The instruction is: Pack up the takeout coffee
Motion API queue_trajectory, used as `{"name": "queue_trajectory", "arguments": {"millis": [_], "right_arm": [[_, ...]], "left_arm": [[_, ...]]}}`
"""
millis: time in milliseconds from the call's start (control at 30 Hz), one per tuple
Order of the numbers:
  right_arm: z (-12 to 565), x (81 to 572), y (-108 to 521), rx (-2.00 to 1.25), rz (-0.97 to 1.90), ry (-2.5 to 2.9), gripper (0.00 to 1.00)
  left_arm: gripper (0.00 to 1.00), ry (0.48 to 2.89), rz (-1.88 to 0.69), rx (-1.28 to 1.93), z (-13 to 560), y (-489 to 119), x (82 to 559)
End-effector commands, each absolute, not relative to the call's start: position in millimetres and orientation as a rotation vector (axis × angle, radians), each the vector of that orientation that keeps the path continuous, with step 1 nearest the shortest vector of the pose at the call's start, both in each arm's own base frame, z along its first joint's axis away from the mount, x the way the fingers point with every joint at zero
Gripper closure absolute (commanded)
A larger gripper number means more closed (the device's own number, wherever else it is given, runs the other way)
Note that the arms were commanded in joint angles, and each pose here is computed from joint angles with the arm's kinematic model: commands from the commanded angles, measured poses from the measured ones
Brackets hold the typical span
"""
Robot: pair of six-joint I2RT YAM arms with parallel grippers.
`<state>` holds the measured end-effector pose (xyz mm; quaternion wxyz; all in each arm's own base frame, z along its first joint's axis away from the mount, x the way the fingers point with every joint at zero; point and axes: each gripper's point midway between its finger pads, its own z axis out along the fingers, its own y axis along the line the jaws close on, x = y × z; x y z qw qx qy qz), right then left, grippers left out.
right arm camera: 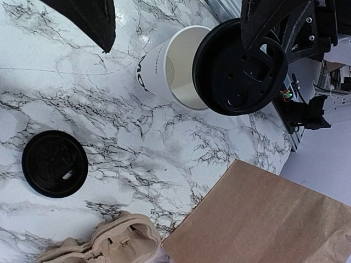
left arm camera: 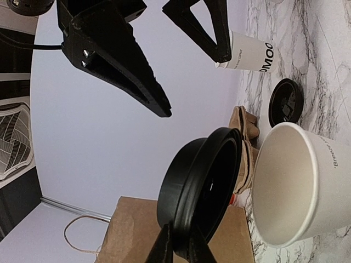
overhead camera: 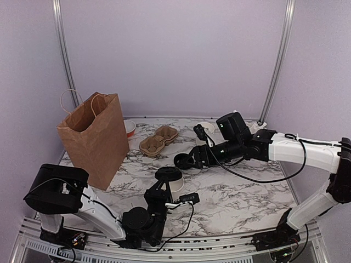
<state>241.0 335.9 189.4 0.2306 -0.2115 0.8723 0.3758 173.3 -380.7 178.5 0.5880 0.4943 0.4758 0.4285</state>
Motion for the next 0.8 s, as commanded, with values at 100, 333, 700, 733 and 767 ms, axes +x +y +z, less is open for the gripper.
{"name": "queue_trajectory", "arguments": {"millis": [100, 333, 700, 733, 767], "right_arm": [[194, 239, 342, -0.594, 1.057, 2.369, 0.25], [192, 239, 342, -0.593, 1.058, 2.371, 0.25], [186, 238, 342, -0.595, 1.052, 2.383, 0.25], [186, 239, 342, -0.594, 1.052, 2.383, 0.25], [187, 239, 342, -0.594, 1.052, 2.381, 0.25]], "left_arm": [[0.91, 1.174, 0.892, 1.033, 191, -381, 165], [0.9, 1.187, 0.889, 1.034, 186, -381, 161], [0.89, 1.199, 0.883, 1.029, 184, -382, 158], [0.89, 1.2, 0.883, 1.029, 183, -382, 158], [0.89, 1.199, 0.882, 1.03, 183, -382, 157]]}}
